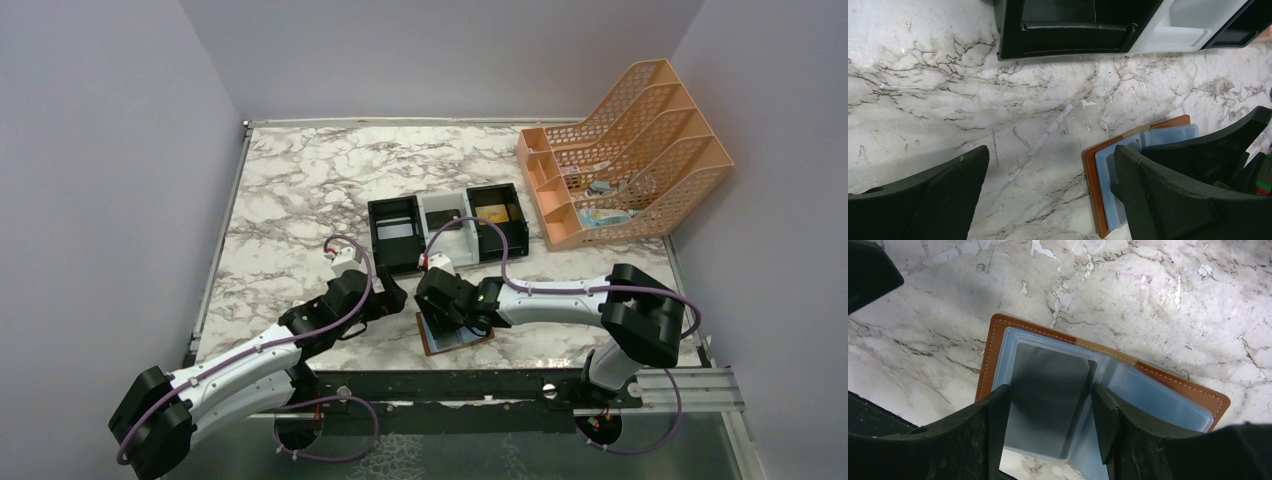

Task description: Take the credit cards out of the card holder

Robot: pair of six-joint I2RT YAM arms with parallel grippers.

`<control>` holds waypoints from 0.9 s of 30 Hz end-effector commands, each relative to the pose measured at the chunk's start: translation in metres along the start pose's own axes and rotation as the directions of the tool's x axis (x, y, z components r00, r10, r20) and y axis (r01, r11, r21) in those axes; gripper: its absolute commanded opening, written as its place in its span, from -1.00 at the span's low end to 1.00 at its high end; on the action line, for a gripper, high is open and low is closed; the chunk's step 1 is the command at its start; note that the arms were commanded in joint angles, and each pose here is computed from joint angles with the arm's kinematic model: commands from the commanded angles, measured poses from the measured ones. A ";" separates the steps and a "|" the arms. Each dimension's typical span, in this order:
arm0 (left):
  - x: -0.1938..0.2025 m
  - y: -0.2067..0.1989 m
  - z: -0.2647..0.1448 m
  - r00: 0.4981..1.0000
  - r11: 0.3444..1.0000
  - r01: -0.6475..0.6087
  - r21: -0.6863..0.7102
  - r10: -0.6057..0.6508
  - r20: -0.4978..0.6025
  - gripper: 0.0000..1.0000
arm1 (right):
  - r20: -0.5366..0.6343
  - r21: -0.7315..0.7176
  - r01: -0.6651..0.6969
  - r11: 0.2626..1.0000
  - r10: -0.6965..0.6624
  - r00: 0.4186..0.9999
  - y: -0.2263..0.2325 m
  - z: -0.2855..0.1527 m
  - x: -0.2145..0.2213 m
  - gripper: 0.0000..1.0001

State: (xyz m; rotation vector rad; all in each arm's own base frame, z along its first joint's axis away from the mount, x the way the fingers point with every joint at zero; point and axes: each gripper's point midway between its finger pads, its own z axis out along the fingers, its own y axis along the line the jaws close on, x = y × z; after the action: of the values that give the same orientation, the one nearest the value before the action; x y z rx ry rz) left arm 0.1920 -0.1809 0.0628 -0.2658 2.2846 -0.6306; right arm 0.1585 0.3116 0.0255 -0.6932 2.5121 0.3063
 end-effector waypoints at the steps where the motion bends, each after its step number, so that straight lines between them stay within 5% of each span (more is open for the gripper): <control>1: 0.000 -0.006 -0.001 1.000 0.999 0.007 0.033 -0.006 -0.010 0.99 | -0.034 0.049 -0.009 0.999 0.011 0.999 -0.008 0.013 0.016 0.24; 12: 0.008 -0.010 -0.002 0.999 0.998 0.003 0.061 0.000 -0.047 0.99 | -0.041 0.077 -0.031 0.997 0.034 0.999 -0.014 0.019 0.023 0.11; 27: 0.024 -0.024 0.002 0.990 0.992 -0.013 0.123 0.030 -0.138 0.98 | -0.018 -0.132 -0.094 0.987 0.093 0.996 0.005 0.016 0.006 -0.57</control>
State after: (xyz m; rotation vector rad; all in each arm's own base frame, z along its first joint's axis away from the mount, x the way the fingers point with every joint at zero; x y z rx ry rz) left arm 0.1781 -0.1996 0.0540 -0.1863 2.3708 -0.7259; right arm 0.1711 0.3270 0.0233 -0.5723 2.5015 0.4587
